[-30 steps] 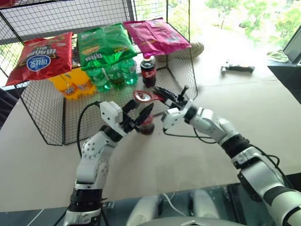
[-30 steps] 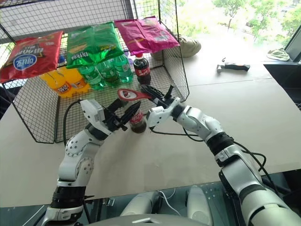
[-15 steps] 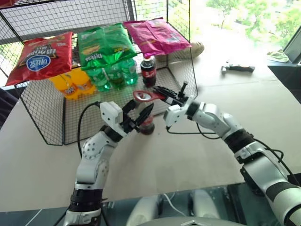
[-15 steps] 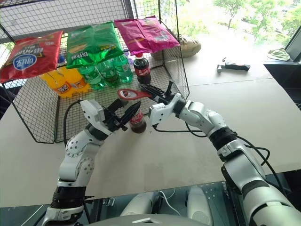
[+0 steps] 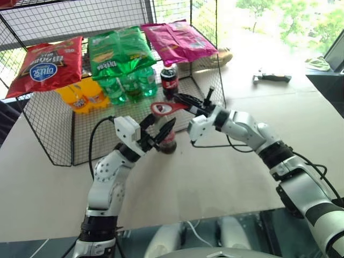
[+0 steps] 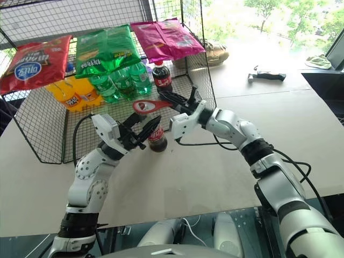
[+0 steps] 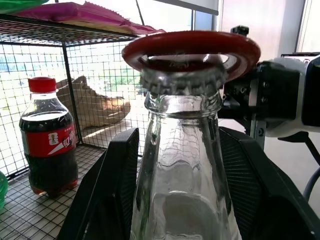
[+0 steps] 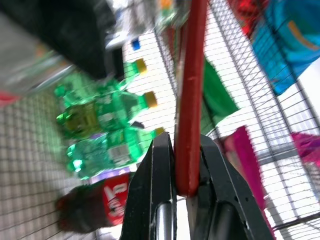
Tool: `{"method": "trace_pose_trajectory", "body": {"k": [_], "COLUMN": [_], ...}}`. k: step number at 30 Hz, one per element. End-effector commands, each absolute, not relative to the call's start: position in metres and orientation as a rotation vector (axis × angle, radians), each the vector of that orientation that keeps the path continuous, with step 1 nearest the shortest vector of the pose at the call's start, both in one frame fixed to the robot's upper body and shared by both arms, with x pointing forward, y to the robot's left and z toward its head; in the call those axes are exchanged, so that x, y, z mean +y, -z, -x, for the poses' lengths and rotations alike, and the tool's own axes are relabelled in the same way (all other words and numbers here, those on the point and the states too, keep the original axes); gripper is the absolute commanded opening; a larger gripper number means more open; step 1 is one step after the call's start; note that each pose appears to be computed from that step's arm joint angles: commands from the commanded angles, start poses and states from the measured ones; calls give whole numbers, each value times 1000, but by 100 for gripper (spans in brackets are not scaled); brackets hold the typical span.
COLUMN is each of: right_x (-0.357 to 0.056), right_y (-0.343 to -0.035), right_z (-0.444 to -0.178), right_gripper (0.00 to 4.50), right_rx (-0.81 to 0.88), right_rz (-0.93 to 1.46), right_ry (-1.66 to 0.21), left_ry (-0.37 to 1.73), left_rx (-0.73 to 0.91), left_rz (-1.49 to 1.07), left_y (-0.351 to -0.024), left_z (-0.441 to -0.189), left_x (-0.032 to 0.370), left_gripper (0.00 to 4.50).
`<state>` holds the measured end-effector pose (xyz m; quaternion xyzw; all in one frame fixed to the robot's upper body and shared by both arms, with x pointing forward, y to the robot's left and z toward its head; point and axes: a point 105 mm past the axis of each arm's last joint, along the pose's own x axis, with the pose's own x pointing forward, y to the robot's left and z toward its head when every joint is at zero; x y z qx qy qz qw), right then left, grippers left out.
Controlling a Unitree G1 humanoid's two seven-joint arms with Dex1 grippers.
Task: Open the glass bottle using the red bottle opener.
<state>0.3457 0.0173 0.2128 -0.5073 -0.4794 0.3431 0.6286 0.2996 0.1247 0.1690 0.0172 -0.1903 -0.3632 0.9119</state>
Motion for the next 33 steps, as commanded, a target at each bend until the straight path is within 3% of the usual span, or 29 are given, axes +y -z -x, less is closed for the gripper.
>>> {"method": "trace_pose_trajectory", "body": {"k": [1, 20, 31, 33], "right_x": [18, 10, 1, 1], "right_y": [-231, -252, -255, -254], "right_z": [-340, -346, -358, -359], "right_gripper": [0, 0, 0, 0], "right_rx": [-1181, -1204, -1104, -1092], "right_rz": [1155, 1074, 904, 888], "right_ry": [-754, -650, -599, -599], "left_ry": [757, 729, 709, 707], "left_rx": [-348, -378, -389, -392], "left_rz": [-38, -27, -32, -28], "left_y": [-158, -164, -167, -168], "left_z": [-300, -295, -291, -291], "left_x": [122, 129, 134, 135], "left_gripper": [190, 190, 190, 289]}}
